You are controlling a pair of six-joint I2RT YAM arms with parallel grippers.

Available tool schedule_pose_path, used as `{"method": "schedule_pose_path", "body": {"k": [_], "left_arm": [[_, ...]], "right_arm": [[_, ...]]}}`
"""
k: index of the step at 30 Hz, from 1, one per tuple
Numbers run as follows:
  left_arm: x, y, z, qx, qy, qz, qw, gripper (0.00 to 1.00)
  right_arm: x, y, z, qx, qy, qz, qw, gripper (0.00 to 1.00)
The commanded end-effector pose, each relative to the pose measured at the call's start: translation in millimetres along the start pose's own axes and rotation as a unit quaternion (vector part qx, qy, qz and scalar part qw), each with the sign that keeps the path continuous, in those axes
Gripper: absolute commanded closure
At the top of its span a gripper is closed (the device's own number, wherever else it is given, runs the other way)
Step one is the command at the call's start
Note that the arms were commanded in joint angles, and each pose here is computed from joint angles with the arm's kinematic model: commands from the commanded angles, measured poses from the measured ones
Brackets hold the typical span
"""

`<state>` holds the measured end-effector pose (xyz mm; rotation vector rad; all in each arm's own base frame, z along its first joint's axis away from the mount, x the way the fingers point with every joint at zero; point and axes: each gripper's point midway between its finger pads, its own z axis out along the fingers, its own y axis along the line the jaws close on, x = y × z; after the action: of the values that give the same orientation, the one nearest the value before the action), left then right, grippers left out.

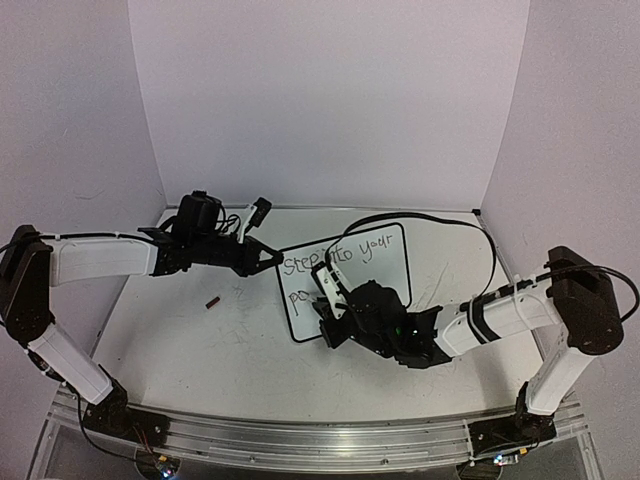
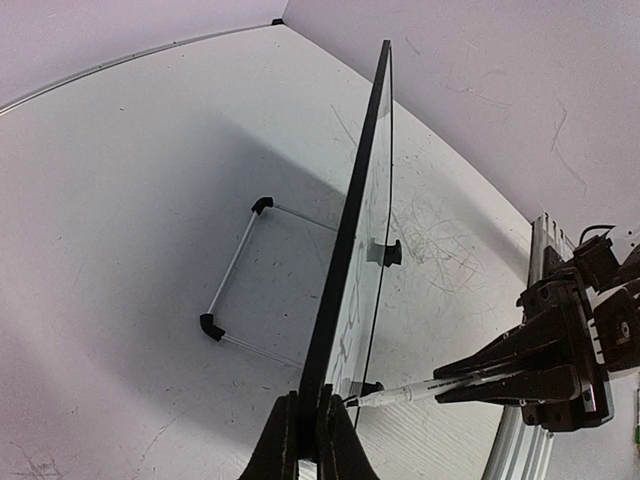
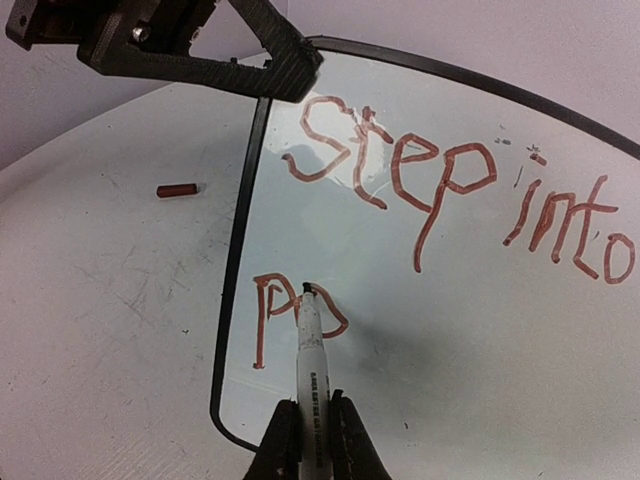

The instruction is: Write a sentence on the whiteboard

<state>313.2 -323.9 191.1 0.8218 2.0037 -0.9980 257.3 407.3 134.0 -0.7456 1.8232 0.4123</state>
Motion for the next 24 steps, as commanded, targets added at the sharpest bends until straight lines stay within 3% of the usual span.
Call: {"method": "schedule_pose_path", "body": {"k": [1,5,24], "left_arm": [[15,11,-3,-0.038,0.02,0.021,0.999,1.0],[16,12,-2,-0.039,0.021,0.022,0.999,1.0],[14,10,-3,-0.038,0.019,0.024,0.999,1.0]], "right_arm": [[-12,-9,-7,0.014,-0.017,0.018,1.0,1.0],[-25,-21,-24,0.018,-0.045,0.028,0.998,1.0],[-16,-23,-11,0.032,-0.029,0.015,0.999,1.0]]}}
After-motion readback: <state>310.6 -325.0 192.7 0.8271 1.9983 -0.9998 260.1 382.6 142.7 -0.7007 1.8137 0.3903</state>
